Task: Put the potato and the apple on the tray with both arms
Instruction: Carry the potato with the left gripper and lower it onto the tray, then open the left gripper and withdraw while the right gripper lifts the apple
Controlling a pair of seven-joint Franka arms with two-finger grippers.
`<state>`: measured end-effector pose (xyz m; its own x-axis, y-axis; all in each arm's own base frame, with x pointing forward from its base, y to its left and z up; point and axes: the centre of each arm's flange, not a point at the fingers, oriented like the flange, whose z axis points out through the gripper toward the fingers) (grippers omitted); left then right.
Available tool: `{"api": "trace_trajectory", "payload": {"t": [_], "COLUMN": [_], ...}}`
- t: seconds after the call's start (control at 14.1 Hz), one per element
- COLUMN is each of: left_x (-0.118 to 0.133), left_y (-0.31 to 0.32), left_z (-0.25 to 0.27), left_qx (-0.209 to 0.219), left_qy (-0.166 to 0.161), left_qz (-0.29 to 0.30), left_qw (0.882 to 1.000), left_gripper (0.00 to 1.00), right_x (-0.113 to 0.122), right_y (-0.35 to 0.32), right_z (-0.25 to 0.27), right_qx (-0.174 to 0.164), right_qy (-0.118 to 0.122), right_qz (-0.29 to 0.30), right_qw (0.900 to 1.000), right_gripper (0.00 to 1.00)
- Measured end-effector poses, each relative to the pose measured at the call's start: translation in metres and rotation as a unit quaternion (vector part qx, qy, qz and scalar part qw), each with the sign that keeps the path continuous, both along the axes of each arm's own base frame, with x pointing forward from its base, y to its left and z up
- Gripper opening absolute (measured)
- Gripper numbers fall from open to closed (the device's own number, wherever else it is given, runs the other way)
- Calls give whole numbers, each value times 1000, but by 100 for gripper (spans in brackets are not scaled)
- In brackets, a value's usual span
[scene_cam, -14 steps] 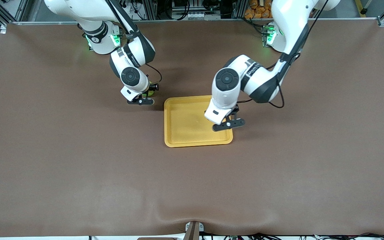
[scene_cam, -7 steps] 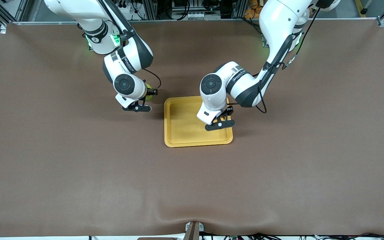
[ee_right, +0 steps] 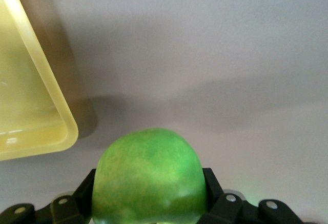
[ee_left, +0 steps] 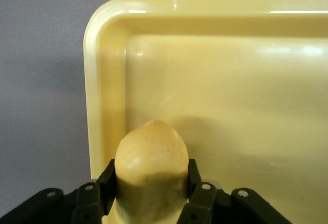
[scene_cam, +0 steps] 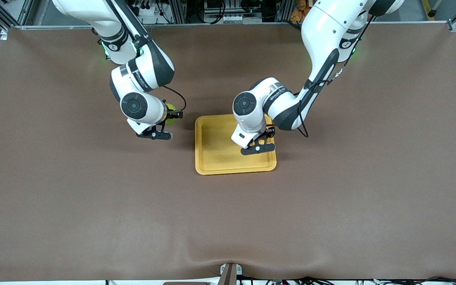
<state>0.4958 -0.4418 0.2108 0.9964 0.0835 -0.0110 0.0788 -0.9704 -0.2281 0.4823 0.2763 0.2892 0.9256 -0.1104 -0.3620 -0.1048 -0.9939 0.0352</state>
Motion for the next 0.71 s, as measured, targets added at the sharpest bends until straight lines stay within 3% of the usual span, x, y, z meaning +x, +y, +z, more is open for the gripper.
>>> {"api": "trace_trajectory", "payload": {"t": [0.36,0.64,0.71], "left_x": [0,7,12], "left_y": [3,3,4], "left_z": [-16,-4,11], "left_qx": [15,29,32], "left_qy": [2,-11,-16], "left_qz": [-9,-18,-14], "left_qw": [1000,999,999], "left_gripper": [59,96,100], "right_x": [15,30,34], "right_y": [-2,12,19], "right_z": [10,5,3], "right_qx": [8,6,5], "right_qy": [-13,-14,-15], "right_qz": [-9,-37,-46], "right_qw": [1000,999,999], "right_gripper": [83,83,83]}}
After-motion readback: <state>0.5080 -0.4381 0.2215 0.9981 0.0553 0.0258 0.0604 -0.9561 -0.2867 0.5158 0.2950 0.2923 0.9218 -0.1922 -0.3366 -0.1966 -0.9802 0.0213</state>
